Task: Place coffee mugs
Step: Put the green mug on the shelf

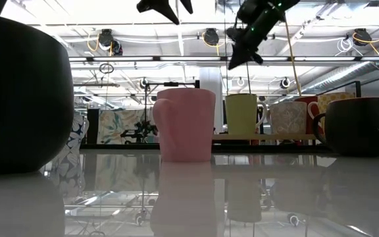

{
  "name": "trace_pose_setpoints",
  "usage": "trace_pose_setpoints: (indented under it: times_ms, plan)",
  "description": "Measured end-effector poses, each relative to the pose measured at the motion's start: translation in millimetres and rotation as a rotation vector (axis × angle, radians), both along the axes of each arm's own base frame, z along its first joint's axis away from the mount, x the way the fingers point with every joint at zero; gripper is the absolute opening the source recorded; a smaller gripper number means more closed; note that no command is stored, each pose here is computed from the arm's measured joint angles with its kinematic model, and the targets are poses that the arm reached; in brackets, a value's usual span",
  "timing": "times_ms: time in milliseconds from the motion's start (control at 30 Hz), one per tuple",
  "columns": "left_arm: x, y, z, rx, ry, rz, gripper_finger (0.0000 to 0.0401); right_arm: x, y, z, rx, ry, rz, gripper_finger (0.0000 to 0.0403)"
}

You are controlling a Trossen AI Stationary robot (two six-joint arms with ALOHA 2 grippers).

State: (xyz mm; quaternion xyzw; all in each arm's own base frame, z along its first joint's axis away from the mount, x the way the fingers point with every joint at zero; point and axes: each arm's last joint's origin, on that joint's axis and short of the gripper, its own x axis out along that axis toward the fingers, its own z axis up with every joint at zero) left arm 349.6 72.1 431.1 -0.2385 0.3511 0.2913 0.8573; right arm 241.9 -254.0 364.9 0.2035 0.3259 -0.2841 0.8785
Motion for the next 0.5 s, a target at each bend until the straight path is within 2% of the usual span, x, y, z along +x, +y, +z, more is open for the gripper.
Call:
trace_pose_setpoints:
  times_ms: [100,233,500]
  plan:
    - [0,-6,-1,0.008,0.014,-0.020,0.0227,-4,-7,-11,0.144,0.120,-0.021,0.0000]
    - [1,-8,-1,0.025,0.018,-0.020,0.0227,-10,-14,-23,0.188,0.297,-0.090,0.0000]
    - [1,-8,-1,0.048,0.032,-0.048,0.0227,-22,-19,-29,0.249,0.352,-0.154,0.0000]
